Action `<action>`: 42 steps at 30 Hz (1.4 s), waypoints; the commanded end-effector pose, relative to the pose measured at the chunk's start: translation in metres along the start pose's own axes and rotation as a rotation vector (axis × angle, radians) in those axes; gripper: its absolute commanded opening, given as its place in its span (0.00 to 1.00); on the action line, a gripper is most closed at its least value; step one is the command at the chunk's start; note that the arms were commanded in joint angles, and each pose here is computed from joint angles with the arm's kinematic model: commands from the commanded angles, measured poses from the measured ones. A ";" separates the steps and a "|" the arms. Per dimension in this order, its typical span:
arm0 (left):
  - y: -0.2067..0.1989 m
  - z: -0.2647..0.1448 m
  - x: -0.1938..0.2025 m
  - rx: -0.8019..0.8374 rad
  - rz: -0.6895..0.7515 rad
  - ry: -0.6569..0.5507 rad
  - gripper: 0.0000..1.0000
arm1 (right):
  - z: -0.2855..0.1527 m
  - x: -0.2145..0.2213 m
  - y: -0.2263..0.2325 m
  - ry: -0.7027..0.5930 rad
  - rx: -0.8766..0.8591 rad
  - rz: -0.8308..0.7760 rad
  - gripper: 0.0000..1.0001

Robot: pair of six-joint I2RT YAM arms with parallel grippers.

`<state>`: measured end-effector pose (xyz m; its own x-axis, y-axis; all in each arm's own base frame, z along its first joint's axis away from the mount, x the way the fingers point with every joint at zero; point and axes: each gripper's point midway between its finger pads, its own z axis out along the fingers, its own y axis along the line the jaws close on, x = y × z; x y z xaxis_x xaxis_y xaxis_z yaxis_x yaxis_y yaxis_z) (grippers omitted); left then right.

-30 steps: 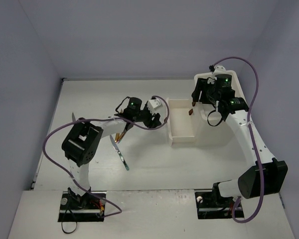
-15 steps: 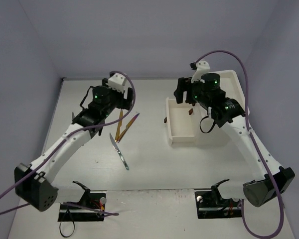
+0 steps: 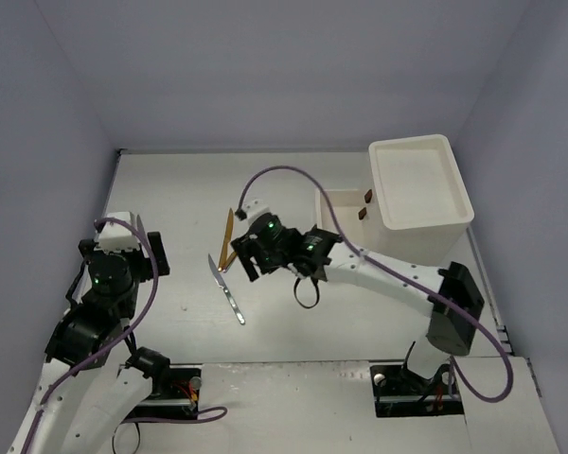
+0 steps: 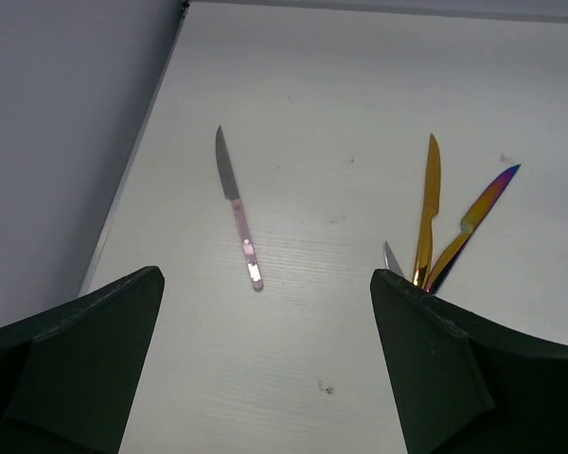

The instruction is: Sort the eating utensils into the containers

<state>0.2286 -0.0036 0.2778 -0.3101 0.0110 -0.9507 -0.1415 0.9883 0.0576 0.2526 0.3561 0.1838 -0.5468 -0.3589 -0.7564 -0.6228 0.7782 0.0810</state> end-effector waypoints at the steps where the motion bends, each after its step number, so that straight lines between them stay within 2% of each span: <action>1: 0.012 -0.001 0.031 -0.066 -0.047 0.035 0.89 | 0.029 0.029 0.044 0.048 -0.013 0.019 0.68; 6: 0.013 0.004 0.045 -0.087 -0.087 0.043 0.89 | 0.065 0.075 0.082 0.156 -0.048 0.004 0.65; 8: 0.010 0.007 0.046 -0.079 -0.087 0.041 0.89 | 0.073 0.080 0.094 0.164 -0.062 0.004 0.64; 12: 0.011 0.008 0.048 -0.081 -0.091 0.049 0.89 | 0.099 0.108 0.102 0.228 -0.048 -0.004 0.61; 17: 0.007 0.008 0.051 -0.061 -0.102 0.054 0.89 | 0.114 0.117 0.099 0.244 -0.015 -0.007 0.54; 20: 0.010 0.008 0.051 -0.072 -0.103 0.054 0.89 | 0.121 0.127 0.097 0.265 0.000 -0.012 0.44; 26: 0.015 0.007 0.050 -0.089 -0.111 0.048 0.89 | 0.131 0.143 0.097 0.305 0.008 -0.007 0.14; 28: 0.014 0.007 0.050 -0.087 -0.113 0.046 0.89 | 0.131 0.140 0.098 0.300 -0.004 -0.016 0.05; 30: 0.015 0.006 0.049 -0.088 -0.114 0.042 0.89 | 0.128 0.130 0.102 0.281 -0.019 -0.026 0.00; 36: 0.020 0.003 0.047 -0.104 -0.119 0.024 0.89 | 0.085 0.042 0.104 0.065 -0.030 -0.038 0.00; 40: 0.022 0.001 0.047 -0.109 -0.124 0.014 0.89 | 0.045 -0.008 0.064 -0.070 0.053 0.015 0.00; 42: 0.022 0.001 0.047 -0.108 -0.126 0.012 0.89 | 0.036 -0.011 0.025 -0.087 0.127 0.055 0.00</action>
<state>0.2056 0.0176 0.2225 -0.3508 -0.0882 -0.9323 -0.2566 0.9665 0.0051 0.2062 0.4423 0.0647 -0.5987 -0.4864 -0.6364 -0.6516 0.7578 0.0338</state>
